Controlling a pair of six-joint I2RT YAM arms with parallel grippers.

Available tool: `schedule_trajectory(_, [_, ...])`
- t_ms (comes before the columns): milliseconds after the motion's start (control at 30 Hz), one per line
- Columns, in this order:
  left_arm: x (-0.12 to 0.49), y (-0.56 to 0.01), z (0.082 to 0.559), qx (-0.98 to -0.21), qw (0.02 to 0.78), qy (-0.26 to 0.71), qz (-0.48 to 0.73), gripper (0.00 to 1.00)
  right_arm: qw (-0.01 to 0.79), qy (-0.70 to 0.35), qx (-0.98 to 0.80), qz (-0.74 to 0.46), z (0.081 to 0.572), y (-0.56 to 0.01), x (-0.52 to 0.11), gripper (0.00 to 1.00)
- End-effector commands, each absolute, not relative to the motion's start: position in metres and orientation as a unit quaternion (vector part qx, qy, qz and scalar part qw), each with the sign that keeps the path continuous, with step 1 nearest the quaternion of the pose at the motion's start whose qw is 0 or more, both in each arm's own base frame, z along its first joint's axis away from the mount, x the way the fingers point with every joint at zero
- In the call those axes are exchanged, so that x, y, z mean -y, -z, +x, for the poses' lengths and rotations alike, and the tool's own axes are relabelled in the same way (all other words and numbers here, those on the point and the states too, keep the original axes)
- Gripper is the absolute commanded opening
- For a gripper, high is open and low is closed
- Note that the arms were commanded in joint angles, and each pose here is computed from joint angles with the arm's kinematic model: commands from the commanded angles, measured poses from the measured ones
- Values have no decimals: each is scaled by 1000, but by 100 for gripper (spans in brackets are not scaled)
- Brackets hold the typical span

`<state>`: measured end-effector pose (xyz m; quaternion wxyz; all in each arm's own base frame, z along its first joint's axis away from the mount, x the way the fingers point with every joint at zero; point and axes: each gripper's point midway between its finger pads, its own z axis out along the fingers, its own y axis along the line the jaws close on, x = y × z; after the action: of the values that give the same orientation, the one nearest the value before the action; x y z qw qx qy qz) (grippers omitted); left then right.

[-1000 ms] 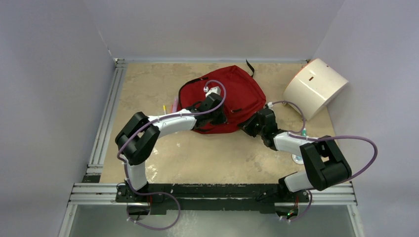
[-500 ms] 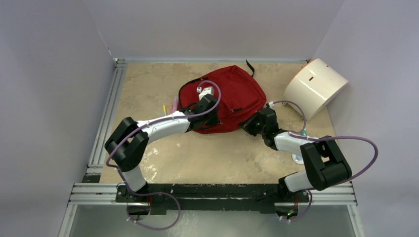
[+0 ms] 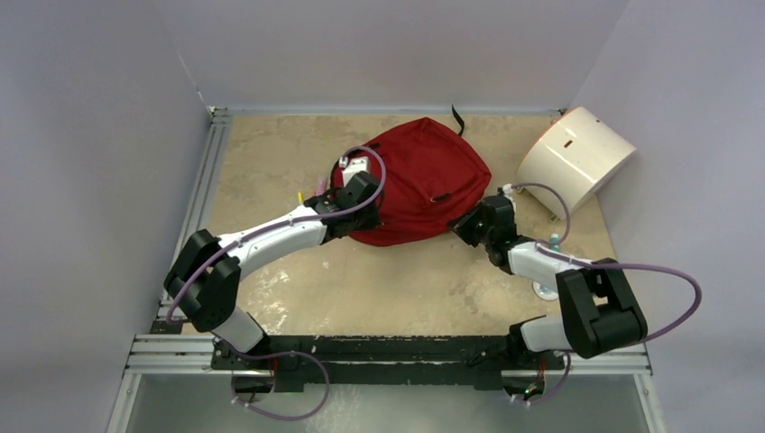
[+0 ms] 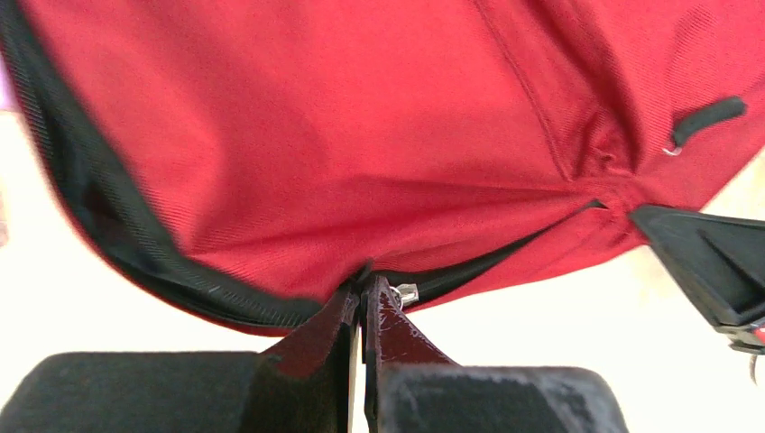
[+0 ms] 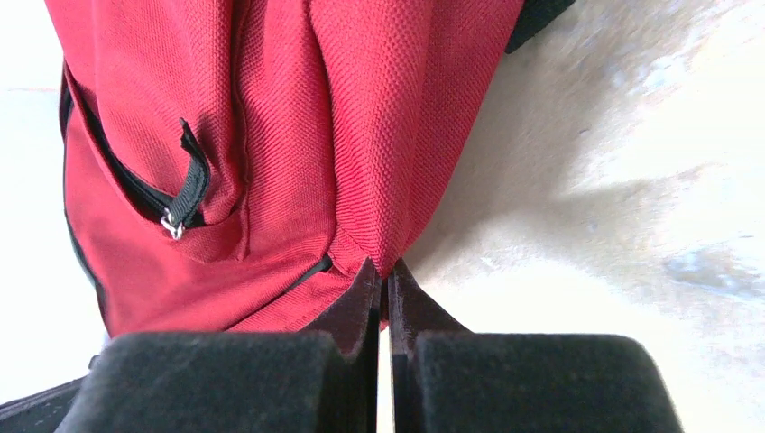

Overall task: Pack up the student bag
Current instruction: Zip the student bag at the center of the board.

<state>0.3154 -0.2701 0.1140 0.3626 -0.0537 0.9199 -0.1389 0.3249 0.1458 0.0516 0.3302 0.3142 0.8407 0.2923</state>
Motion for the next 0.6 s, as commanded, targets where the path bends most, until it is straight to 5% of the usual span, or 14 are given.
schedule_trajectory(0, [227,-136,328,-911,397,92,-66,0,403,-210,-820,346,346,-68,-95,0])
schedule_trajectory(433, [190,-152,344,-898,424,97,-70,0,425,-180,-828,318,353,-81,-72,0])
schedule_trajectory(567, [211,-159,346,-893,425,141,-36,0,442,-212,-832,258,350,-103,-85,15])
